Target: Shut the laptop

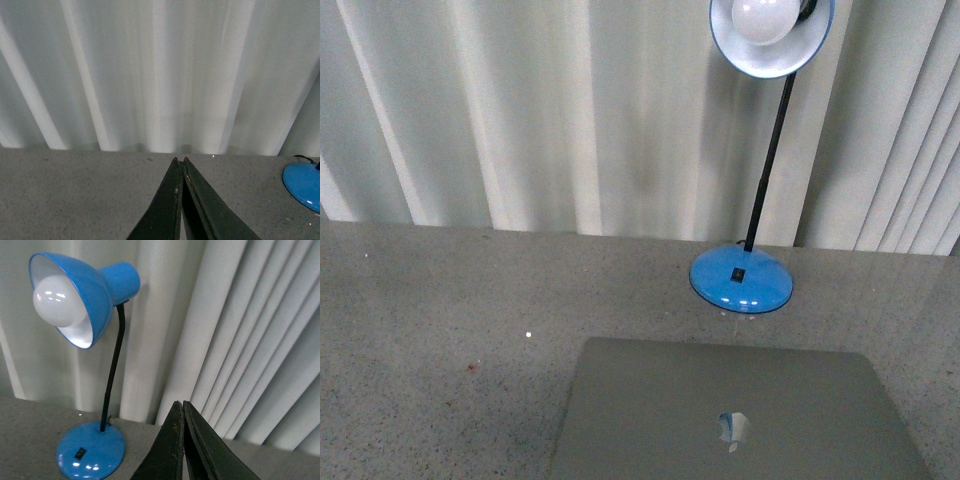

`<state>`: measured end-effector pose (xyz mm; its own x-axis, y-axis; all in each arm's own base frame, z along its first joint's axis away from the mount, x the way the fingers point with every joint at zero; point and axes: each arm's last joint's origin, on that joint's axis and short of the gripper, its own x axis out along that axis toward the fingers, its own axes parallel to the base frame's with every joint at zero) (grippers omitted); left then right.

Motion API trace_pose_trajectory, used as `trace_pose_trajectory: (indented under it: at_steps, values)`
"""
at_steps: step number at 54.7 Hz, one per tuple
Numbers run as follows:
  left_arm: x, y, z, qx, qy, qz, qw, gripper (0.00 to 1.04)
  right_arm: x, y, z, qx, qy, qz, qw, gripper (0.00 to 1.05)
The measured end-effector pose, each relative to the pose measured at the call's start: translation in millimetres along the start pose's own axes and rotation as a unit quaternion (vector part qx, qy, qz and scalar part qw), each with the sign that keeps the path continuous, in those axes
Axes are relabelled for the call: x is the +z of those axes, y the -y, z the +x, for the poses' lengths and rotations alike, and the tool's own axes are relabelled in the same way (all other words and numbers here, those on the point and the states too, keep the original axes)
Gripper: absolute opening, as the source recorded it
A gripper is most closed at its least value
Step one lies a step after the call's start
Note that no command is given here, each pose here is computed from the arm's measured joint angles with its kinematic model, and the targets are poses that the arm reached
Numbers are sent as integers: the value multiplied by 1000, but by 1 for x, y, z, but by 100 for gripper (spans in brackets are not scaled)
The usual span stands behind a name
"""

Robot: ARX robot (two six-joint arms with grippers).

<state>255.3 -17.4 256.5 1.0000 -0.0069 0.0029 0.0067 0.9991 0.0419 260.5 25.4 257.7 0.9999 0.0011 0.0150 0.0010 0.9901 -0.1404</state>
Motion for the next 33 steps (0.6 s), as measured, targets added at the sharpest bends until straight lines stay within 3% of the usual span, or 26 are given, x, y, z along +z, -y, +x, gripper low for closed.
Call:
trace_pose_trajectory:
  at_steps: [11, 33]
  values:
    - [-30, -11, -34, -6, -5, -14, 1000, 4, -33, 4, -34, 4, -12, 54, 998, 3]
    - [-62, -14, -80, 3, -3, -20, 1000, 4, -65, 16, -83, -1, -12, 64, 998, 3]
